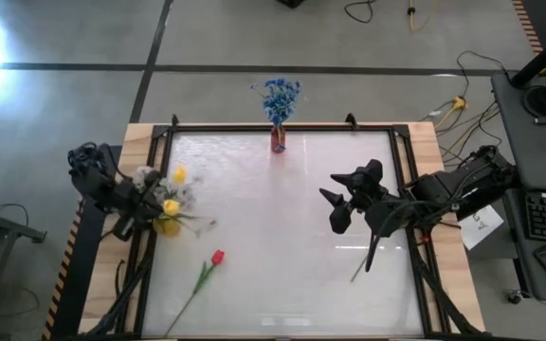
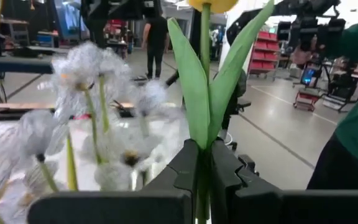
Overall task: Sort flowers into vase by color
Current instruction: Put the yellow flower into the yellow flower vase
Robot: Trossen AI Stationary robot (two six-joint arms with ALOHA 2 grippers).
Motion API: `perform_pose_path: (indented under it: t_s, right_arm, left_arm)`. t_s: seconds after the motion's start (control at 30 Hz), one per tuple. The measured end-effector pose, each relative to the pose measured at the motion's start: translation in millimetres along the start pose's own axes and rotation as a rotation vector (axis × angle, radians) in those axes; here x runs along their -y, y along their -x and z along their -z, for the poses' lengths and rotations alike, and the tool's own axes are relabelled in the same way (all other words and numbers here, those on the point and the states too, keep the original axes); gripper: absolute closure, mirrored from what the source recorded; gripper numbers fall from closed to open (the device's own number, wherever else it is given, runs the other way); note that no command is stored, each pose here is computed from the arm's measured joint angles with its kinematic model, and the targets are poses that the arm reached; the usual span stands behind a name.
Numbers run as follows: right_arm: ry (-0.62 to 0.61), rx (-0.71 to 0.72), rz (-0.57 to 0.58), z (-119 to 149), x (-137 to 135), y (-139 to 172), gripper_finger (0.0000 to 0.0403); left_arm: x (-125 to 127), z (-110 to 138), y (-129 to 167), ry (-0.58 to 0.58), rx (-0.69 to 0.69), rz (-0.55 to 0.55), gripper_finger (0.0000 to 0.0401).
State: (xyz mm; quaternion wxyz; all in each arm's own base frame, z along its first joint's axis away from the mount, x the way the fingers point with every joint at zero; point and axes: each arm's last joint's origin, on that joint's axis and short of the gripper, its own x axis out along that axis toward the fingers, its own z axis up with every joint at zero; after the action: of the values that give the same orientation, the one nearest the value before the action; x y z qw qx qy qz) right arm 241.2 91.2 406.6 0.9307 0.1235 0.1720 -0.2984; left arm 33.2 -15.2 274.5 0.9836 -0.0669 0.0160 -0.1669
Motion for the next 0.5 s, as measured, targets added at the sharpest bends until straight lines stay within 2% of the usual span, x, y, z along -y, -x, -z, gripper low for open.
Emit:
perform_pose_path:
  t_s: [0.3, 0.5]
  right_arm:
    - [0.001, 0.0, 0.0, 0.1, 0.0, 0.0, 0.0184]
    - [0.005, 0.001, 0.006, -0.6, 0.8, -1.2, 0.0184]
  left_arm:
    - [-1.4, -1.3, 2.6, 0.063, -0.017, -0.014, 0.0401]
    - [-0.6, -2.7, -0.1, -0.044, 0.03, -0.034, 0.0401]
